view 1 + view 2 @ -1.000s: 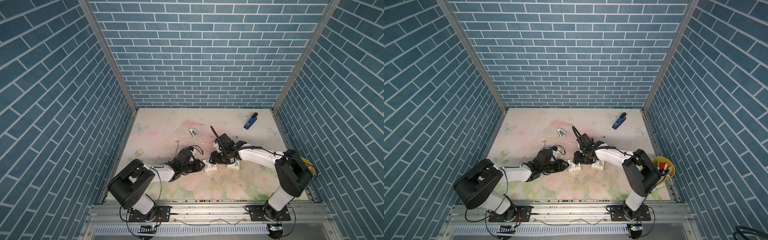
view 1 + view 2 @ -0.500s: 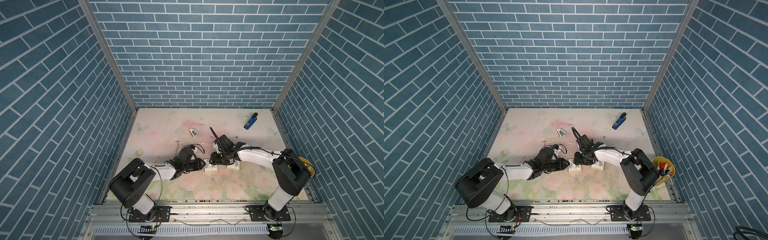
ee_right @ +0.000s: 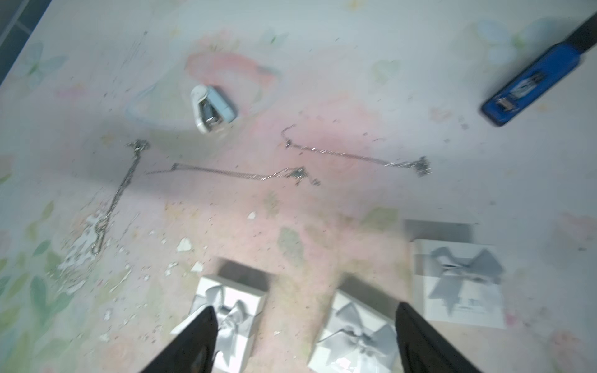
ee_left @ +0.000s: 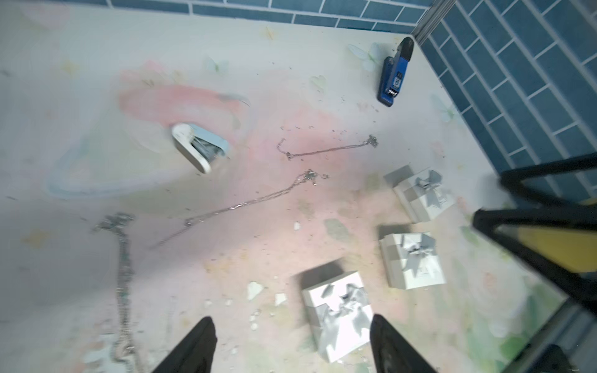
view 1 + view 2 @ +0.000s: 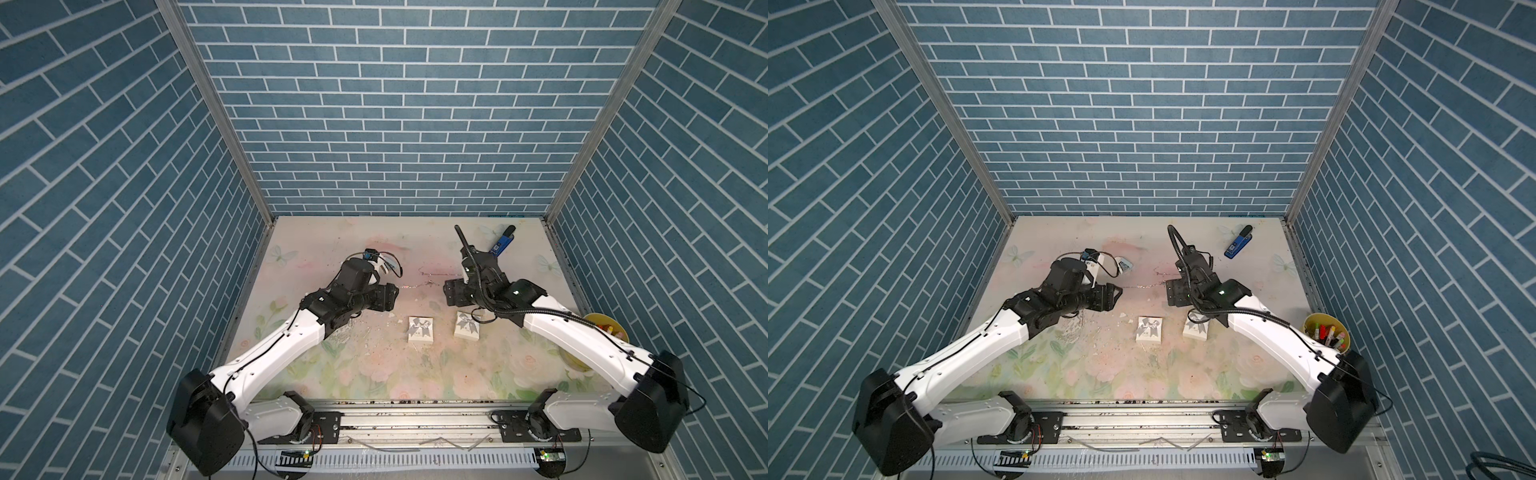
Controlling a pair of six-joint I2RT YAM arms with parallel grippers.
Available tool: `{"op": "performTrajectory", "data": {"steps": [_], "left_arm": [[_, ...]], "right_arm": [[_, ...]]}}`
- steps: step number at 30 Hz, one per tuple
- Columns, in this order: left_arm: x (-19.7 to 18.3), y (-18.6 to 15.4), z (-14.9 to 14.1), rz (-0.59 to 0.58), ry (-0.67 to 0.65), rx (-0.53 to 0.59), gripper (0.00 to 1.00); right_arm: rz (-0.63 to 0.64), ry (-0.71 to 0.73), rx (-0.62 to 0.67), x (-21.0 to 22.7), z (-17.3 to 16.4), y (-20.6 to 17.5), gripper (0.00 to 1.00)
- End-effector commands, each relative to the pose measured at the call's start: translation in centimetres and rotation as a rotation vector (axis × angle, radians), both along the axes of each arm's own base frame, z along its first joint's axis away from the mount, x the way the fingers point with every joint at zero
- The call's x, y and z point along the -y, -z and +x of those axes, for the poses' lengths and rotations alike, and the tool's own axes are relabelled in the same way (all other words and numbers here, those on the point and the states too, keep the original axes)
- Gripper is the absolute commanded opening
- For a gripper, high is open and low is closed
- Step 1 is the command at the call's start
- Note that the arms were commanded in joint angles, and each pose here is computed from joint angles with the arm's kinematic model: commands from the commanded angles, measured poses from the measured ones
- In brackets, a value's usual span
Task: Take the necklace out of the lift-off lid jewelry box
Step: Reset both arms
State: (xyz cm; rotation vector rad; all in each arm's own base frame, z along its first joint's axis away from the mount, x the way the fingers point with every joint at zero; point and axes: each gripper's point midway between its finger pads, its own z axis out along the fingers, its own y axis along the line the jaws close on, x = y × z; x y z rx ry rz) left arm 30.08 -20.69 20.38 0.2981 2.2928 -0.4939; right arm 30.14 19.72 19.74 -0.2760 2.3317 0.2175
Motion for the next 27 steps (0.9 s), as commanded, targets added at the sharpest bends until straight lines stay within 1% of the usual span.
{"op": "performTrajectory", "data": {"steps": [1, 3, 4, 6, 9, 11, 13, 15, 16, 18, 21, 22, 24, 27], "left_arm": [[-4.5, -0.1, -0.3, 0.238, -0.026, 0.031, 0.88], [-6.0, -1.3, 0.5, 0.285, -0.063, 0.087, 0.97], [-6.8, -1.7, 0.9, 0.315, -0.085, 0.117, 1.00], [-8.2, -2.2, 1.6, 0.373, -0.124, 0.166, 1.00], [-10.3, -2.2, 2.9, 0.442, -0.200, 0.224, 1.00], [-11.8, -2.1, 3.9, 0.460, -0.256, 0.254, 1.00], [-13.1, -1.9, 4.9, 0.475, -0.293, 0.309, 1.00], [-14.6, -1.9, 5.7, 0.463, -0.364, 0.372, 1.00], [-15.3, -1.4, 5.8, 0.462, -0.389, 0.398, 1.00], [-16.2, -0.8, 5.9, 0.464, -0.419, 0.474, 1.00], [-17.5, 0.3, 5.6, 0.487, -0.433, 0.572, 1.00], [-18.1, 0.7, 5.5, 0.491, -0.444, 0.585, 1.00], [-19.6, 1.8, 5.3, 0.496, -0.485, 0.569, 0.99], [-21.3, 3.2, 5.2, 0.513, -0.536, 0.546, 1.00]], "right_arm": [[-0.224, 0.125, 0.124, 5.9, 1.4, 0.7, 0.98], [-0.266, 0.202, 0.143, 8.4, 1.8, 1.4, 0.98], [-0.286, 0.238, 0.146, 9.7, 2.1, 1.7, 0.98], [-0.316, 0.284, 0.151, 11.7, 2.4, 2.2, 0.99], [-0.326, 0.362, 0.155, 14.7, 2.9, 3.0, 0.98], [-0.325, 0.417, 0.161, 16.6, 3.1, 3.4, 0.98], [-0.316, 0.482, 0.167, 18.7, 3.2, 3.8, 0.98], [-0.281, 0.522, 0.161, 20.3, 3.3, 4.7, 0.99], [-0.261, 0.532, 0.159, 21.0, 3.4, 5.3, 0.99], [-0.242, 0.523, 0.199, 21.7, 3.9, 6.2, 0.99], [-0.267, 0.475, 0.312, 21.9, 4.4, 6.6, 0.99], [-0.273, 0.457, 0.345, 21.9, 4.4, 6.7, 0.99], [-0.270, 0.414, 0.389, 21.7, 4.7, 6.9, 0.99], [-0.218, 0.368, 0.428, 21.5, 5.2, 7.5, 0.99]]}}
